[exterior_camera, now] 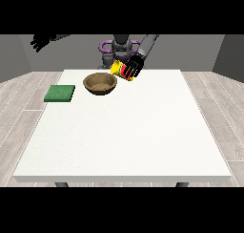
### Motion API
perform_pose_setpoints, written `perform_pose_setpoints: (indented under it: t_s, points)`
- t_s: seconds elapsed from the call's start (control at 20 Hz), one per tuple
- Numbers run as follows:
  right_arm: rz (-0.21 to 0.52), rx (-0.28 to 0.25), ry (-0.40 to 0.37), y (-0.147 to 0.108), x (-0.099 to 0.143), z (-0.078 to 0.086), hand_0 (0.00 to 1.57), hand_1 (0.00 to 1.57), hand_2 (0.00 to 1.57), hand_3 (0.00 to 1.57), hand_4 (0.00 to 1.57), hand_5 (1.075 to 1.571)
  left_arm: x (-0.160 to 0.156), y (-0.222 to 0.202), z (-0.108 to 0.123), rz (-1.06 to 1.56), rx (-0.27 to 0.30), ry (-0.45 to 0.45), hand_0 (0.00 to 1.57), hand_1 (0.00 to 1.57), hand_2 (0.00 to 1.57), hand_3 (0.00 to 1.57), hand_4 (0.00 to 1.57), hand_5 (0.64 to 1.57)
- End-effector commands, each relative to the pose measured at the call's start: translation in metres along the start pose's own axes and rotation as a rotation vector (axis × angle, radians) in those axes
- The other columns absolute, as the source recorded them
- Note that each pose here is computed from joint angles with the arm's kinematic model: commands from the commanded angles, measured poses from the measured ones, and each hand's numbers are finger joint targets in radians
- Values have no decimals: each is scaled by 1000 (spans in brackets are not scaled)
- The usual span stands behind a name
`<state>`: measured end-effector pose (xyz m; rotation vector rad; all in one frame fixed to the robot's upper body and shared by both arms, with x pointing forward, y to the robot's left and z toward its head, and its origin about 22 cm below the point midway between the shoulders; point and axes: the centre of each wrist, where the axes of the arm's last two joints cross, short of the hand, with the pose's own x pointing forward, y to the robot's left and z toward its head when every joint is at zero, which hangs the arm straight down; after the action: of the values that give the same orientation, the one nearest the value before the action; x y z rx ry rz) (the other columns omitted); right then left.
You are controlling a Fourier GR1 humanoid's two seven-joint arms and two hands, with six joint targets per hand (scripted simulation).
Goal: Pick the cup and pour the ball into the bowl, then pick the bowl and place it on the pad
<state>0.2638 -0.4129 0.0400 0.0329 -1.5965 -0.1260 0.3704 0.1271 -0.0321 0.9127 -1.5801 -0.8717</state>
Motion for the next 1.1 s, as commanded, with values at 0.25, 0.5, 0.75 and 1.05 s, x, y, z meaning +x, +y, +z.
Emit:
perform_pose_setpoints:
  t_s: [0.25,0.5,0.75,1.05]
  points:
    - [-23,20,8,-5,-16,-10,0,0,0,172,699,1560,78,18,-39,-400,4,-78,1311,1311,1571,1571,1470,1529]
    - [-23,33,6,2,-8,-23,0,0,0,250,697,1555,97,25,-49,-667,57,-95,1487,1487,1571,1571,1191,1561]
    - [-37,61,60,15,-27,-21,0,0,0,300,699,1555,104,16,-37,-867,-23,-126,730,730,1571,1569,1012,1570]
    - [-39,83,13,47,-25,-43,0,0,0,341,693,1552,136,23,-30,-966,-47,-168,195,195,1245,1571,1115,1569]
